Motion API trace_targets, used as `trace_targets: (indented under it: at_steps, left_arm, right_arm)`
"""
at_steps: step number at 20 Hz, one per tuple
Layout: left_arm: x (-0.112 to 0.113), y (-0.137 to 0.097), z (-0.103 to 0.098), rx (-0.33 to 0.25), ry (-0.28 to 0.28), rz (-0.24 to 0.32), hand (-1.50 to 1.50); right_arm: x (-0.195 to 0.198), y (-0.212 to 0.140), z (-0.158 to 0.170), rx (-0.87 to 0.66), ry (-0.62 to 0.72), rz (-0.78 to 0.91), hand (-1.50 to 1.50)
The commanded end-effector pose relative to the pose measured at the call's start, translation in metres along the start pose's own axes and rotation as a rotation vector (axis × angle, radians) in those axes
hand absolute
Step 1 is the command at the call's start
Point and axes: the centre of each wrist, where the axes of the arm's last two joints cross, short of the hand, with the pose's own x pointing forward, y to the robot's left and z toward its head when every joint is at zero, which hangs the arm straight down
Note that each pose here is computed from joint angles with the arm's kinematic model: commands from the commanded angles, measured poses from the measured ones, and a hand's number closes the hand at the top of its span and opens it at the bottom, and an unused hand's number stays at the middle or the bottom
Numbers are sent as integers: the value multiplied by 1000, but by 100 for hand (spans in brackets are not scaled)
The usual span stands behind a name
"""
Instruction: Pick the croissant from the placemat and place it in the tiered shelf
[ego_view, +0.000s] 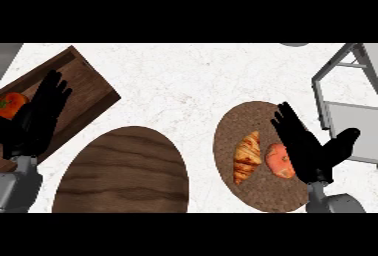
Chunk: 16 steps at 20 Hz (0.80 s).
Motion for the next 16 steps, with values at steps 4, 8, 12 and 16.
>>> trace_targets:
  at_steps: [4,8,12,16]
  left_arm:
    - [-18,-26,8,-75,-36,-139,0]
    - [-28,-24,11,-81,31,-139,0]
    - [-20,-31,9,-90,-25,-179,0]
    - [-37,-49,21,-120,-13,-185,0]
  right_arm:
    - [46,-27,-4,-401,-132,351,-150]
    - [89,26,-7,-454,-386,-356,150]
    - [16,-120,28,-941,-202,752,150]
    - [-16,-87,39,-1151,-395,739,-150]
